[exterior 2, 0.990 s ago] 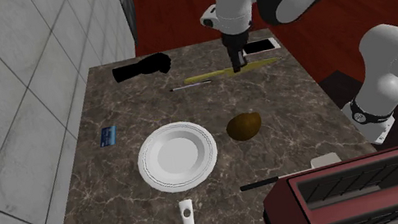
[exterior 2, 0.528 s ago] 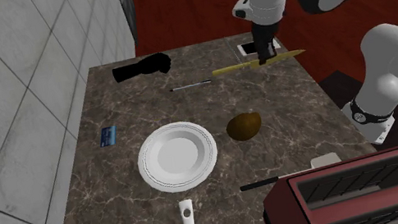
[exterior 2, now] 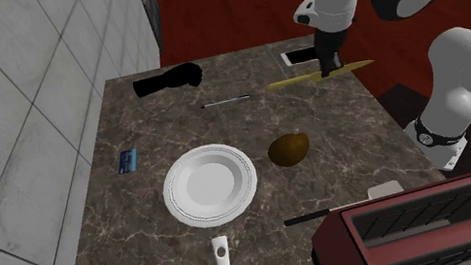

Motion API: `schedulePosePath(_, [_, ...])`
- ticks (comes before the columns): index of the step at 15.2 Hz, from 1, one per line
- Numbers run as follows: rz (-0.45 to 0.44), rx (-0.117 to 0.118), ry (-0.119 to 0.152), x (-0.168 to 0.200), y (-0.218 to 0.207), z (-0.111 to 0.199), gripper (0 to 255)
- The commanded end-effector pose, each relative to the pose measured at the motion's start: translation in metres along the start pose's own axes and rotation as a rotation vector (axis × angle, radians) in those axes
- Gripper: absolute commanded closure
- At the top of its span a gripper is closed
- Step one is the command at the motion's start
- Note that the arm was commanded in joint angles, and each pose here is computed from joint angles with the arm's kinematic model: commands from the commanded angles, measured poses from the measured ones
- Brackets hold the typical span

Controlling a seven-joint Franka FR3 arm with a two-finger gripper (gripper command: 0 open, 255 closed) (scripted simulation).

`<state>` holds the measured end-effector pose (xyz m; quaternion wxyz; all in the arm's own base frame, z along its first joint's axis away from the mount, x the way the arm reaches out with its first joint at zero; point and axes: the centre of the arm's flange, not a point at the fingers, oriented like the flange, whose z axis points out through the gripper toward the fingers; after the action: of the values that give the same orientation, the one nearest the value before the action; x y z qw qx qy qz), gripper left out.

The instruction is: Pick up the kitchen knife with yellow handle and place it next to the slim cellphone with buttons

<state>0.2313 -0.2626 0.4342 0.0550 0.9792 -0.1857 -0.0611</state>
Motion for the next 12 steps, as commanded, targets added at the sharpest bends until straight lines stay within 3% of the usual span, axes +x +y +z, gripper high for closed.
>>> schedulePosePath(1, [0.000, 0.000, 0.000, 0.001, -0.001, 0.011, 255])
schedulePosePath(12, [0.000, 0.000, 0.000, 0.007, -0.009, 0.068, 255])
